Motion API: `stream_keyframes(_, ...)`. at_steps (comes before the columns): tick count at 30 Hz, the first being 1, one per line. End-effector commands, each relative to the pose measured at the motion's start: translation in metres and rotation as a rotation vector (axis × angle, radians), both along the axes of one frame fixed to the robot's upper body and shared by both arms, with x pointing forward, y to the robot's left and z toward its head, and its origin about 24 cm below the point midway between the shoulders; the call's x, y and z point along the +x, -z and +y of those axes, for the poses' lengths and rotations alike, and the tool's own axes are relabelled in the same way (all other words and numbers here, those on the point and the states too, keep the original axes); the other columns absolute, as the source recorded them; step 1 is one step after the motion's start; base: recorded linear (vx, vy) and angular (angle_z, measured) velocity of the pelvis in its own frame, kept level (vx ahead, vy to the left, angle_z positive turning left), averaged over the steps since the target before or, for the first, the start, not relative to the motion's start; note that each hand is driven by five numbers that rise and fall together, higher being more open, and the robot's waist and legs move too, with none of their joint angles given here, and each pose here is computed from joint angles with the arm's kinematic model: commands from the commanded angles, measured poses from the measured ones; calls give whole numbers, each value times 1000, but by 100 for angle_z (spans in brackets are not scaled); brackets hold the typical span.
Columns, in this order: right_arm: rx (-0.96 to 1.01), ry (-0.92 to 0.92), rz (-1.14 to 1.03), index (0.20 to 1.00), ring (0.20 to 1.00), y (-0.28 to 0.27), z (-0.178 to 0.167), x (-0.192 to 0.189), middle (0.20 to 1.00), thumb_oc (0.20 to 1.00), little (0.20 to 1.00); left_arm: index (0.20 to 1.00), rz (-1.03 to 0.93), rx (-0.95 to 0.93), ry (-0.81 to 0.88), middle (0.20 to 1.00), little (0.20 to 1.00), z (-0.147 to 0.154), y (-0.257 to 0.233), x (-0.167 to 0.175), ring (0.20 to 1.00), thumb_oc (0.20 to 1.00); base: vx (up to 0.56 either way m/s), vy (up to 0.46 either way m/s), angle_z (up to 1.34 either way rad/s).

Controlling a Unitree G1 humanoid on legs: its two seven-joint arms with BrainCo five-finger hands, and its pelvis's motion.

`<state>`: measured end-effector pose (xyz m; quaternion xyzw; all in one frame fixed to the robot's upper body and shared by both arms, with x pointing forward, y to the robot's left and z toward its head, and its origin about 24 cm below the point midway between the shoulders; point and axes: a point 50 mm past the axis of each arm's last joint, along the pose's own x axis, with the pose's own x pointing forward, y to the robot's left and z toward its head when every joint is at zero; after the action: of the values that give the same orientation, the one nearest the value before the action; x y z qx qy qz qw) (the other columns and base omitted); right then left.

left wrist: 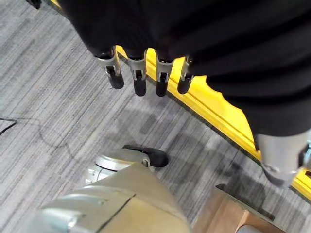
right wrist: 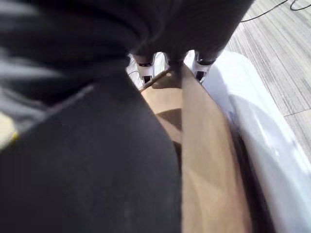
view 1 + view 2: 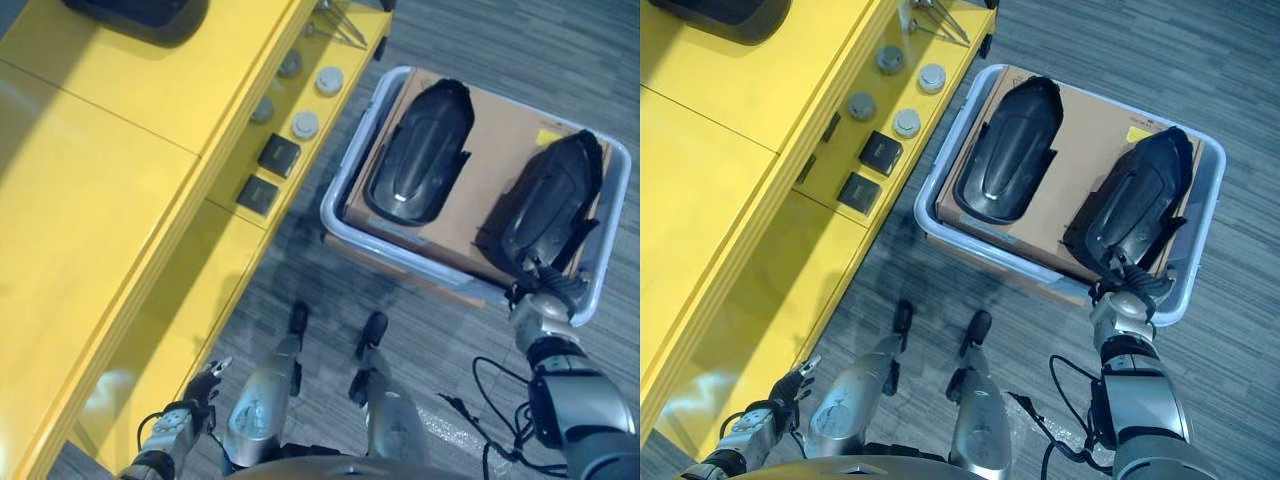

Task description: Move parts from the plastic box to the shelf.

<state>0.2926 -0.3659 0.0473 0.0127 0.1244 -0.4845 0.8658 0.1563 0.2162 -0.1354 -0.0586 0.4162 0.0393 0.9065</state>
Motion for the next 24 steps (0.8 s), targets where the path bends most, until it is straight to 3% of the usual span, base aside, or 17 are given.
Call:
stream_keyframes(1,-35,-96,3,200,200,-9,11,14,200,200,200,1000,-6,23,38,1000,1000,7,-2,3,1000,1000,0,0,0)
stream_keyframes(12,-45,-73,-20,200,200,-8,8,10,200,200,200,1000,-70,-2,55,1000,1000,3,-8,11,1000,1000,-3,-6,0)
stream_keyframes(24,-213,-92,-232,200,200,-35,20,-3,200,200,200,1000,-376,-197,140,1000,1000,-19,-63,60,1000,1000,40,-39,-3)
